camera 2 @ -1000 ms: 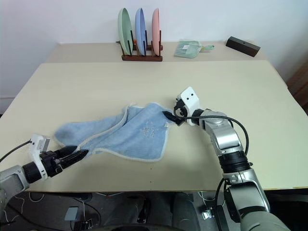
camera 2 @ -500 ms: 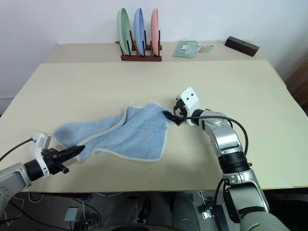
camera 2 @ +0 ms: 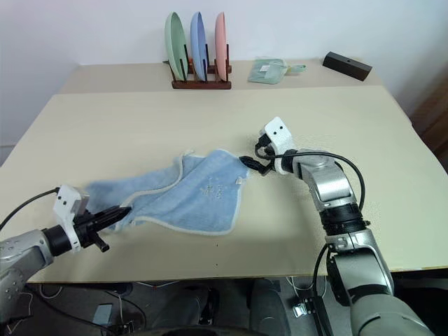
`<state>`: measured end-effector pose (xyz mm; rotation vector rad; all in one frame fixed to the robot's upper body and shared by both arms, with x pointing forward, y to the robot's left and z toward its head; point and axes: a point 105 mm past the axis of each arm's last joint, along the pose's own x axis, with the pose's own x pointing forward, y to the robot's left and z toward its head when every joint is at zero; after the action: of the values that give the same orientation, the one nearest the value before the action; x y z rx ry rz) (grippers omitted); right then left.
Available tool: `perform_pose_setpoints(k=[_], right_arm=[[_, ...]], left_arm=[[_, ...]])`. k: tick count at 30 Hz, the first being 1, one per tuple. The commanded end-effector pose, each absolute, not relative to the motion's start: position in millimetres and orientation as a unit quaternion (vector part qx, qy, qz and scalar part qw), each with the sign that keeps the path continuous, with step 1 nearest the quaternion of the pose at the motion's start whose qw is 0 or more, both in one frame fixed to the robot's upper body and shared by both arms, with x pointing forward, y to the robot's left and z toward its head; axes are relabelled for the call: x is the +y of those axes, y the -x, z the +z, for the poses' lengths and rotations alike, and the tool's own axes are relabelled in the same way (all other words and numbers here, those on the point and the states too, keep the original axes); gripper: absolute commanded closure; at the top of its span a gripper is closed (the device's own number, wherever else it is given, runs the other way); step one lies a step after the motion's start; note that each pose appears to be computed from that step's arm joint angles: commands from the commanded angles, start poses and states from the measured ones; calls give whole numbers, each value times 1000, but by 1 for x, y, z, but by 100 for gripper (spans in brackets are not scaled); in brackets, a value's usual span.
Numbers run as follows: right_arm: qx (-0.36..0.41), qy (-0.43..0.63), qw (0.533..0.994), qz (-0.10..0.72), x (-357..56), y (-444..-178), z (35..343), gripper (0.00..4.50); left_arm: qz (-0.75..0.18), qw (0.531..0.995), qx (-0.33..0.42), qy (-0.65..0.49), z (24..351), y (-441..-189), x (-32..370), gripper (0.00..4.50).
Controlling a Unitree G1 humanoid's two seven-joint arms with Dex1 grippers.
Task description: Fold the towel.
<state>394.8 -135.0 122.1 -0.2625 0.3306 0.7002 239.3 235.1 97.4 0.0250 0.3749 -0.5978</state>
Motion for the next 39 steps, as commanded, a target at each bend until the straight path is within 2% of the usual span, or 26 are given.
perform_pose_setpoints(k=[1, 5, 10, 13, 18, 20, 24, 27, 30, 34, 36, 39], right_arm=[[151, 142, 909, 361, -122, -397, 128, 0], [163, 150, 890, 398, -104, -390, 120, 0], [187, 169, 883, 396, -102, -390, 101, 0], [196, 164, 886, 387, -102, -393, 94, 88], [189, 140, 896, 377, -102, -393, 97, 327], [184, 141, 898, 374, -105, -392, 100, 437], [143, 166, 913, 344, -128, -392, 128, 447], [101, 228, 917, 311, -152, -395, 155, 447], [44, 293, 918, 264, -174, -406, 190, 447], [-32, 374, 899, 227, -184, -420, 230, 447], [-89, 387, 898, 191, -190, -428, 268, 447], [-155, 393, 890, 173, -191, -426, 307, 447]], left_arm=[[-300, 939, 168, -23, 105, -239, 233, 443], [-303, 938, 166, -6, 107, -235, 231, 443], [-302, 939, 166, -11, 109, -236, 227, 443], [-301, 939, 166, -13, 109, -237, 224, 450], [-298, 940, 165, -16, 110, -236, 219, 450], [-297, 940, 165, -16, 110, -235, 219, 450], [-277, 950, 141, -37, 119, -240, 225, 450], [-238, 965, 88, -66, 141, -260, 235, 450], [-192, 975, 23, -114, 170, -295, 247, 450], [-139, 976, -48, -159, 207, -338, 259, 450], [-91, 977, -111, -157, 248, -363, 269, 450], [-60, 969, -182, -153, 294, -378, 275, 450]])
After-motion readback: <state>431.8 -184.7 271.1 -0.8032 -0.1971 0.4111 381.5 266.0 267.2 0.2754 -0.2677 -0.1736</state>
